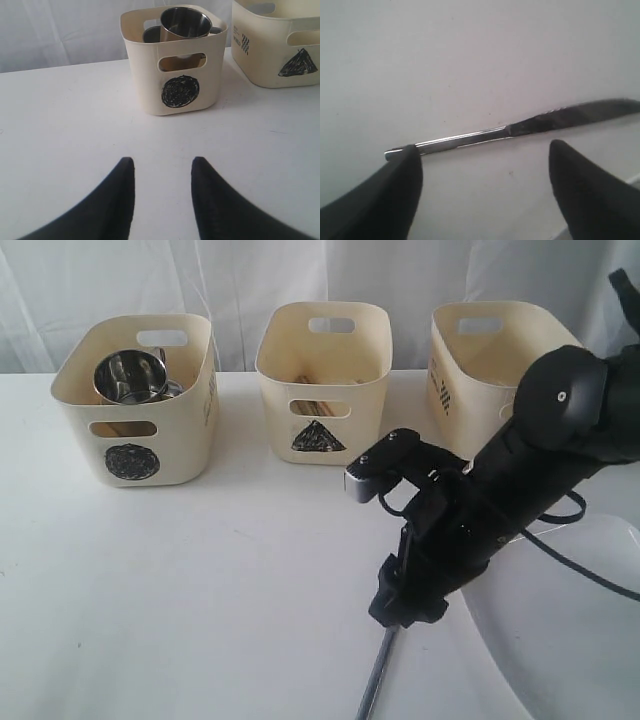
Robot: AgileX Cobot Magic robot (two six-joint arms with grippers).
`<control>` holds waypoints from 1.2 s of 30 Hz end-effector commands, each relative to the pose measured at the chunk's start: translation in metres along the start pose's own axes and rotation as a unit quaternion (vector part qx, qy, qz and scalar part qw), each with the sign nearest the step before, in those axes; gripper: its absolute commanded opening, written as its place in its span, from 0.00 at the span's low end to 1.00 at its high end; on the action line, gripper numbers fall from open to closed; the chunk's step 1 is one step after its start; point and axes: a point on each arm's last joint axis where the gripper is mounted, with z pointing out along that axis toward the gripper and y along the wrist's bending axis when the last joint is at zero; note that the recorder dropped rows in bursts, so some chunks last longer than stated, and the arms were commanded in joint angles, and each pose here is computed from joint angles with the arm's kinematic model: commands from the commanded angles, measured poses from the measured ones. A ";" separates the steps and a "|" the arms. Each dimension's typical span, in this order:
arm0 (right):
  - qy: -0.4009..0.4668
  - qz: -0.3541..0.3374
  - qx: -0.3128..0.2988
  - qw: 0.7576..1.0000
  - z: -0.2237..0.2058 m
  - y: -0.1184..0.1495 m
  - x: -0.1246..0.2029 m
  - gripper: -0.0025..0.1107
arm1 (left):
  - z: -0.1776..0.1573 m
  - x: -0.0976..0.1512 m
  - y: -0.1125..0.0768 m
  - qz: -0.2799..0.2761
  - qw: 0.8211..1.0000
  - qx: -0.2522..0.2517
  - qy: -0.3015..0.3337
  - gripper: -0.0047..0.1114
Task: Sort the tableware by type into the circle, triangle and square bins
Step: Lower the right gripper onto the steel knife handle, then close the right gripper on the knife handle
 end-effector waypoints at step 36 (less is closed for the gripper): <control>0.030 0.475 0.135 0.869 0.013 0.032 -0.012 0.64 | 0.000 0.000 0.000 -0.002 1.000 -0.001 -0.004 0.41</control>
